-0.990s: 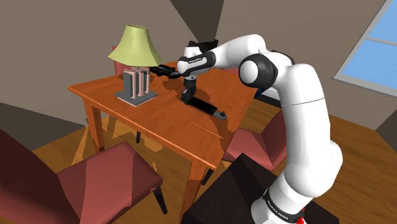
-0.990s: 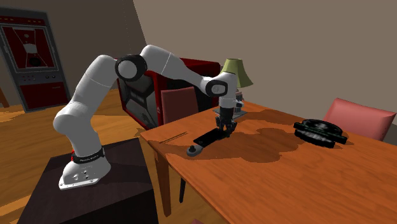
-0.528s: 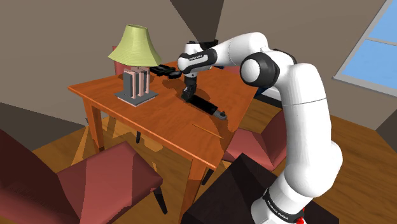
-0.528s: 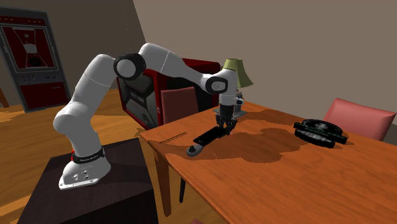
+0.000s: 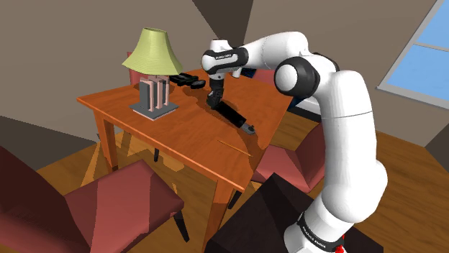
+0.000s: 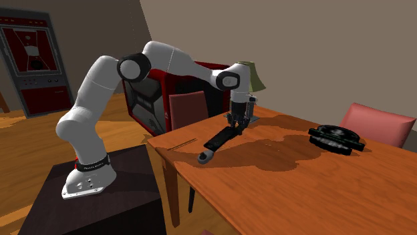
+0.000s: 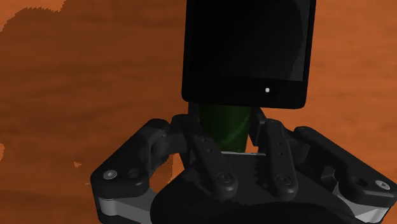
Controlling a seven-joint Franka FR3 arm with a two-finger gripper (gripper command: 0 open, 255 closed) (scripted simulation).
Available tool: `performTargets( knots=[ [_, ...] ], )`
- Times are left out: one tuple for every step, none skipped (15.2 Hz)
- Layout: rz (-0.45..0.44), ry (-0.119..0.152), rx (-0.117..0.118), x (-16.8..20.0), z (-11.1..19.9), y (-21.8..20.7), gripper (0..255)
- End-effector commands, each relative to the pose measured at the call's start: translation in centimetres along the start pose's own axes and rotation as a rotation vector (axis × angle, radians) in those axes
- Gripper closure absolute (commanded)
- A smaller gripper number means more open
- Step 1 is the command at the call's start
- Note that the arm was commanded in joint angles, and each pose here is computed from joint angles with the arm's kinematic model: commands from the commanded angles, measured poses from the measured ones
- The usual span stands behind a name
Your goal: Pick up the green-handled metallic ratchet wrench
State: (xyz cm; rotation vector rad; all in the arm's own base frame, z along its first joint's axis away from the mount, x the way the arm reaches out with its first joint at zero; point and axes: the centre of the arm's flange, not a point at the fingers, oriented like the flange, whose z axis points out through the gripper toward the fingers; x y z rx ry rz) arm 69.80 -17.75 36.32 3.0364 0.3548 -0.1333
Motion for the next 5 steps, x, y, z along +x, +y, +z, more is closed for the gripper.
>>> performTargets(
  knots=[
    [0.000,0.000,0.000,-0.1,-1.2,0.1,255],
    [0.000,0.000,0.000,-0.2,-1.7,0.1,255],
    [0.000,0.000,0.000,-0.2,-2.3,0.2,255],
    [0.000,0.000,0.000,-0.2,-2.3,0.2,255],
    [0.000,0.000,0.000,-0.2,-2.3,0.2,255]
  ],
)
